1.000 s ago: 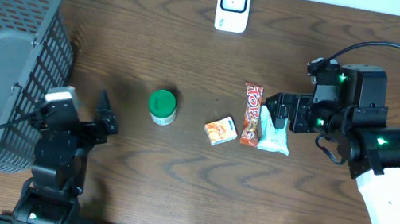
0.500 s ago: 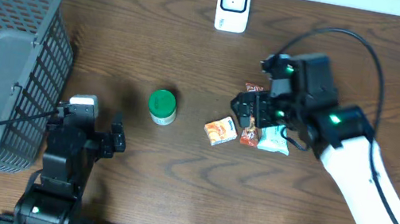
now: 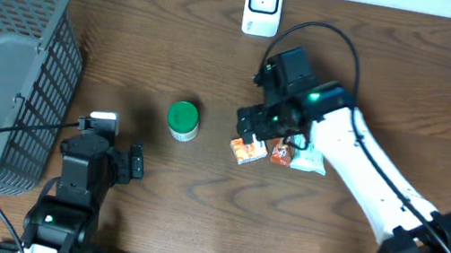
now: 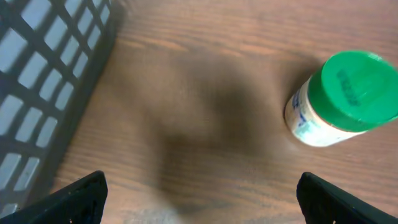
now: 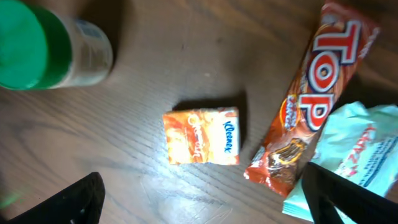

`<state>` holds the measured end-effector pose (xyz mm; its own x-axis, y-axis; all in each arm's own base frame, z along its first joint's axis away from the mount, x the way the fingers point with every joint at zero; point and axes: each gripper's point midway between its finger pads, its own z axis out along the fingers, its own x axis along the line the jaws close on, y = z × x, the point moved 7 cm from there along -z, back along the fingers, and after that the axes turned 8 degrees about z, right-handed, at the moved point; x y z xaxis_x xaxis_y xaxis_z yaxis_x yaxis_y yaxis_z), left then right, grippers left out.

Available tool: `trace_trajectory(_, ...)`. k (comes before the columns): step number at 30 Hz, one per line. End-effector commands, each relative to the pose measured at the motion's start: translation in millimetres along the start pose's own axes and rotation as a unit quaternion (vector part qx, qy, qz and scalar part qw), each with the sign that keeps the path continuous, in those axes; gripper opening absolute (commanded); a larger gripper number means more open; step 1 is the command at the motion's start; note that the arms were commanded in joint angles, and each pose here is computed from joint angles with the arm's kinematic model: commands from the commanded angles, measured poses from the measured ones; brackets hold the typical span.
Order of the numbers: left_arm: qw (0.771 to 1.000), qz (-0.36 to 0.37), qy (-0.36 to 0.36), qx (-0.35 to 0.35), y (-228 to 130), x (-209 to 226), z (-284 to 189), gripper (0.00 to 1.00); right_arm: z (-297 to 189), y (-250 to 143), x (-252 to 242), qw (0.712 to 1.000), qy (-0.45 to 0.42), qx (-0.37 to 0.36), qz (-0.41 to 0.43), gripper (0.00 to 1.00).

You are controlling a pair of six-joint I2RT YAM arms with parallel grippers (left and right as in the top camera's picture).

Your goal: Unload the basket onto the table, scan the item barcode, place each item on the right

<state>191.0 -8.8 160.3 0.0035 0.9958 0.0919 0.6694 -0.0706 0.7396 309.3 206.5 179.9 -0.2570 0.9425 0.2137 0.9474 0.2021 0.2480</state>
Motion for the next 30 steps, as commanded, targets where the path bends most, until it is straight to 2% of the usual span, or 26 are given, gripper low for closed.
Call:
trace_trajectory(1,1.000,0.006,-0.003,0.008,2,-1,1,0.98,8,0,12,1.000,-0.027,-0.003,-0.001,0.92)
trace_trajectory(4,1.000,0.008,-0.003,0.015,0,-1,4,0.98,11,-2,22,1.000,-0.021,-0.005,-0.006,0.89)
trace_trajectory(7,1.000,0.008,-0.003,0.019,-1,-1,5,0.98,11,1,32,1.000,-0.010,-0.022,-0.017,0.99)
trace_trajectory(10,1.000,0.005,-0.003,0.000,6,-1,4,0.98,12,1,40,0.999,-0.007,-0.030,-0.041,0.99)
trace_trajectory(16,0.993,0.009,-0.002,-0.121,45,0,-8,0.98,12,2,39,0.999,-0.013,-0.033,-0.040,0.99)
trace_trajectory(17,0.987,0.018,0.001,-0.159,56,1,-14,0.98,11,2,38,0.999,-0.019,-0.035,-0.034,0.99)
trace_trajectory(20,0.976,0.027,0.008,-0.215,73,3,-26,0.98,12,1,37,0.999,-0.021,-0.034,-0.033,0.99)
trace_trajectory(24,0.960,0.010,0.038,-0.276,91,10,-39,0.98,12,-1,36,0.999,-0.025,-0.026,-0.032,0.99)
trace_trajectory(30,0.924,-0.022,0.067,-0.375,120,19,-63,0.98,12,-4,40,0.999,-0.024,-0.022,-0.038,0.99)
